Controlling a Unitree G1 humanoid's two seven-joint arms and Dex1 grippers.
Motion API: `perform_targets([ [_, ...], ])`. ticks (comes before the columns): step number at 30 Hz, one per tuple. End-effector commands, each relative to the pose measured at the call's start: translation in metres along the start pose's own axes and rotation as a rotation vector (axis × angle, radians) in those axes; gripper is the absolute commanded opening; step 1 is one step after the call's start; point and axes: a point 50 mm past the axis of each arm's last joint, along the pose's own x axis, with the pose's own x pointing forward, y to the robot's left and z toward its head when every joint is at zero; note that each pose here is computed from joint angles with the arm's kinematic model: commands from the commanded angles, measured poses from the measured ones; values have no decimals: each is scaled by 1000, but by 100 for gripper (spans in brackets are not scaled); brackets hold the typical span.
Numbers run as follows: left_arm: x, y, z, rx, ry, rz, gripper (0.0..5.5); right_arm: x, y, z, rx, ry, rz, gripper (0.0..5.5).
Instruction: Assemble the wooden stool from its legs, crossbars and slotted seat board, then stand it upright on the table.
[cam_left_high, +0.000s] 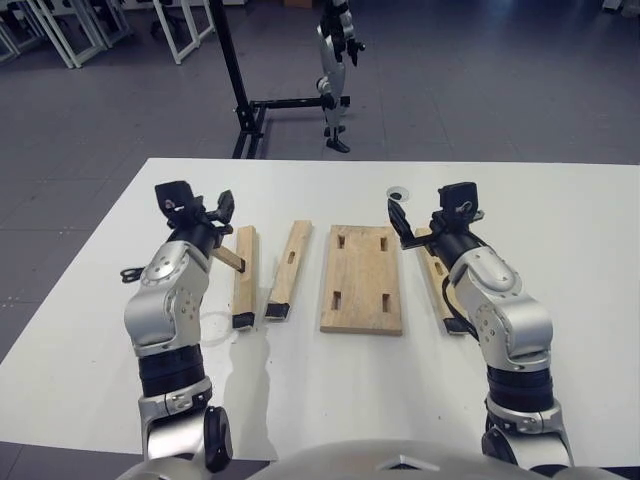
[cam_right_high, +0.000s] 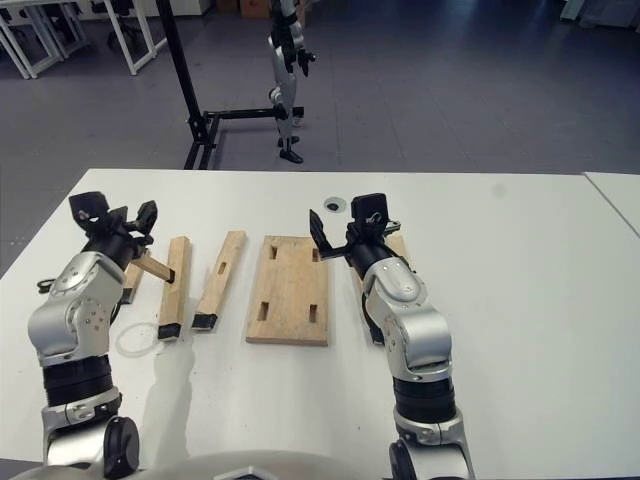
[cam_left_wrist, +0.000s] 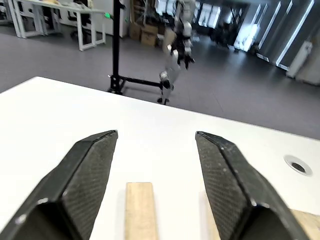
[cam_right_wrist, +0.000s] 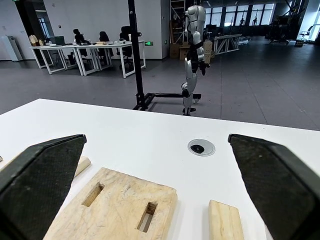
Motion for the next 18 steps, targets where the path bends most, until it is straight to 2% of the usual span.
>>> perform_targets([
  [1,18,-14,40,-84,-159,-40,288,-1,4,3,16,-21,-8,522],
  [2,21,-22,65,-94,-246,-68,288,-1,4,2,19,-19,-7,522],
  [3,20,-33,109,-110,-382,-109,288,-1,5,2,20,-16,-5,522],
  [6,-2,-52,209,-135,-671,-227,288,-3,6,-1,21,-6,-5,522],
  [8,-11,-57,227,-134,-618,-264,288,-4,6,-2,19,0,-5,522],
  [10,-12,-62,200,-90,-472,-255,288,-5,6,-1,14,-1,-2,522],
  [12,-22,-65,139,-74,-318,-225,288,-5,5,0,8,-3,-3,522],
  [14,-40,-70,92,-37,-208,-225,288,-6,3,-1,4,1,-10,522],
  [16,-61,-68,35,12,-4,-225,288,-7,2,-3,-2,9,-6,522],
  [18,-81,-61,-6,1,165,-200,288,-8,2,-3,-12,15,7,522],
])
